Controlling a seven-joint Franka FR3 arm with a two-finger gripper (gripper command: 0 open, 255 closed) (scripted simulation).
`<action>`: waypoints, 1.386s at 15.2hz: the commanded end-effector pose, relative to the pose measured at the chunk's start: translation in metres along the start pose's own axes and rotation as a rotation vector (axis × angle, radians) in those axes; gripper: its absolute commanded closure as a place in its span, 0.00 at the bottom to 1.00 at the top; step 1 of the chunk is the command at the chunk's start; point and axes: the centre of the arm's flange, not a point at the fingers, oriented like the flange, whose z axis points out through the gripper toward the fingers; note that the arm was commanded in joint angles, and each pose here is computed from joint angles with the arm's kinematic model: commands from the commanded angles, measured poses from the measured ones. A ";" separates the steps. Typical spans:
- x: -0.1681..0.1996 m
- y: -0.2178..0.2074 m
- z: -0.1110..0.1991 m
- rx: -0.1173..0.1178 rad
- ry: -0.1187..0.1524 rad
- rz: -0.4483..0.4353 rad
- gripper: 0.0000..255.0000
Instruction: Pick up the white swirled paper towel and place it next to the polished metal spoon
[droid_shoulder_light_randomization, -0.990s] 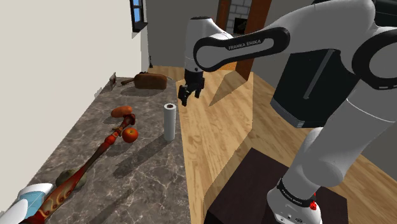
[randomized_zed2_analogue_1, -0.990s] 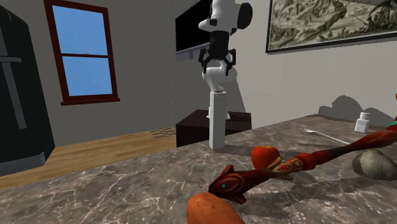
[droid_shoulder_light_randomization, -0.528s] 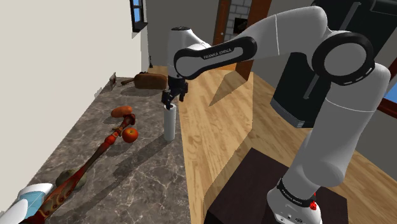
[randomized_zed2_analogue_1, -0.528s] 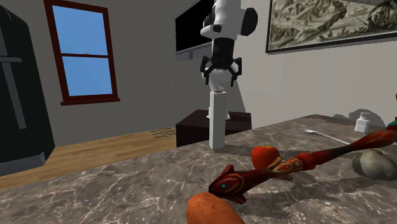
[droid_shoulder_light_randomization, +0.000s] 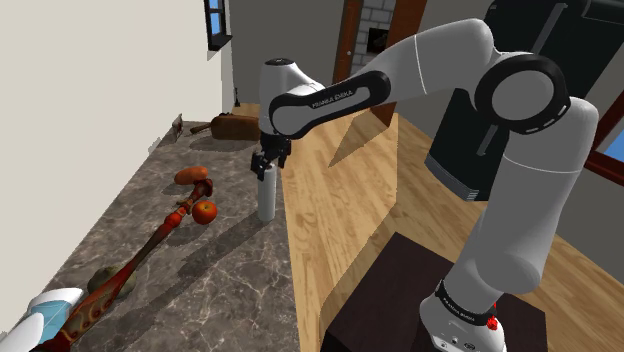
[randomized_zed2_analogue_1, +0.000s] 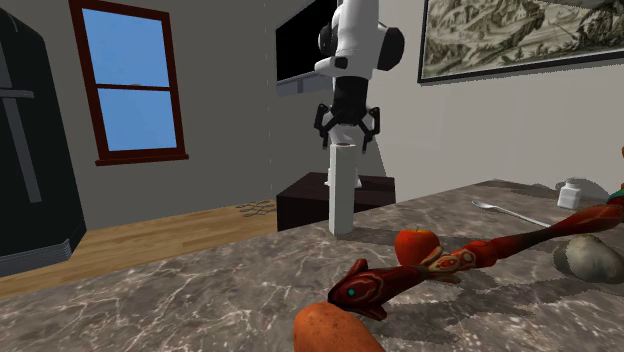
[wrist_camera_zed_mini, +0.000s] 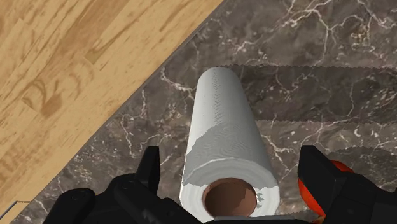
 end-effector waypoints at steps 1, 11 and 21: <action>0.000 0.000 0.005 0.000 0.001 0.000 0.00; 0.000 0.001 0.005 0.000 0.001 0.000 1.00; 0.003 0.002 -0.016 0.000 0.001 0.000 1.00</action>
